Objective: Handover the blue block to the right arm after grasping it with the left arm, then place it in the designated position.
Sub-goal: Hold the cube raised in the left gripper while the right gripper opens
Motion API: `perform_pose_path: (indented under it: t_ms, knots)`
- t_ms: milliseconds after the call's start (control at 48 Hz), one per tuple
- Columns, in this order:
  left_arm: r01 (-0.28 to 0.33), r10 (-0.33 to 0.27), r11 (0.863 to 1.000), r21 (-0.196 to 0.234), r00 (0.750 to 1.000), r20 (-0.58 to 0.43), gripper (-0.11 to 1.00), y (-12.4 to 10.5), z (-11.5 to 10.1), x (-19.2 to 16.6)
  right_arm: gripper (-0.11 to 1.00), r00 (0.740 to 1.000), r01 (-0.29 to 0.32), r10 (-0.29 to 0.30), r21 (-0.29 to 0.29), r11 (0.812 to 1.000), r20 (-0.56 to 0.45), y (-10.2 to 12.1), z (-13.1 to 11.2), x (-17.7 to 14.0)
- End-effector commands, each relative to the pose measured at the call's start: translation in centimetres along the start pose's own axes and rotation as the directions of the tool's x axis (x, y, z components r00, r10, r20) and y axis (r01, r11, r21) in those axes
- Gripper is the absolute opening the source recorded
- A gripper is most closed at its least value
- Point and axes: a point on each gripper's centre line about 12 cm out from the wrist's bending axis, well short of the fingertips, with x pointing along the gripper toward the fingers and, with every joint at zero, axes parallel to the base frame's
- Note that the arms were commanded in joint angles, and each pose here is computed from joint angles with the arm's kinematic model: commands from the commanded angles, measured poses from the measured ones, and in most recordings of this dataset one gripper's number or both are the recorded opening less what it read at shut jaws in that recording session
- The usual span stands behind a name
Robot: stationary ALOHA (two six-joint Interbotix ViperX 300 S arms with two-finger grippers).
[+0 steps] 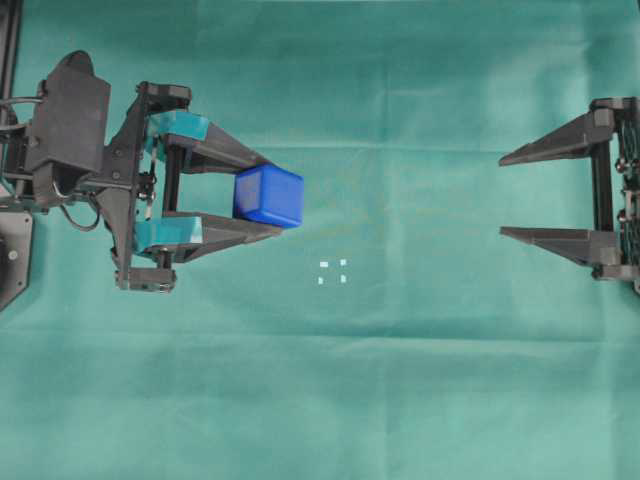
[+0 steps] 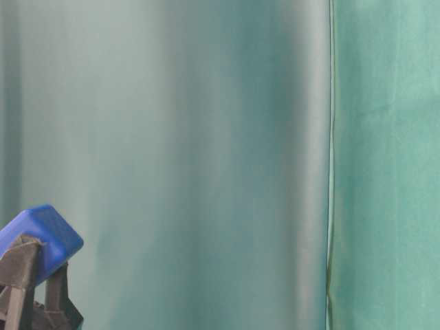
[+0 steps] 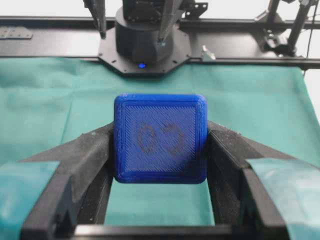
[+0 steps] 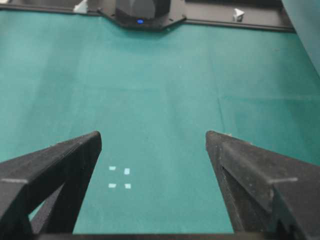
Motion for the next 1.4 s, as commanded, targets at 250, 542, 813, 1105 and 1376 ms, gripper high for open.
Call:
perform_pose_path:
  t_ms: [250, 542, 813, 1105, 1376]
  knots:
    - [0.002, -0.002, 1.000, -0.004, 1.000, 0.026, 0.47, -0.1, 0.8, -0.2, 0.94, 1.000, 0.001, -0.001, -0.003, 1.000, 0.031, 0.0, 1.2, 0.1]
    - [0.002, -0.002, 1.000, -0.004, 1.000, 0.028, 0.47, -0.1, 0.9, -0.2, 0.94, 0.999, -0.001, 0.001, -0.017, 1.000, 0.040, 0.1, 1.7, 0.1]
    - [0.002, -0.002, 1.000, -0.004, 1.000, 0.028, 0.47, -0.1, 0.9, -0.3, 0.94, 0.997, -0.002, 0.017, -0.223, 0.975, 0.069, 0.4, 3.2, 0.0]
    - [0.002, -0.002, 1.000, -0.007, 1.000, 0.029, 0.47, -0.1, 0.9, -0.3, 0.93, 0.992, 0.027, 0.033, -0.473, 0.881, 0.119, 0.7, 5.4, -0.1]
    - [0.002, -0.002, 1.000, -0.009, 1.000, 0.029, 0.47, -0.1, 0.9, -0.3, 0.93, 0.983, 0.064, 0.085, -0.730, 0.681, 0.165, 1.4, 6.3, -0.2]
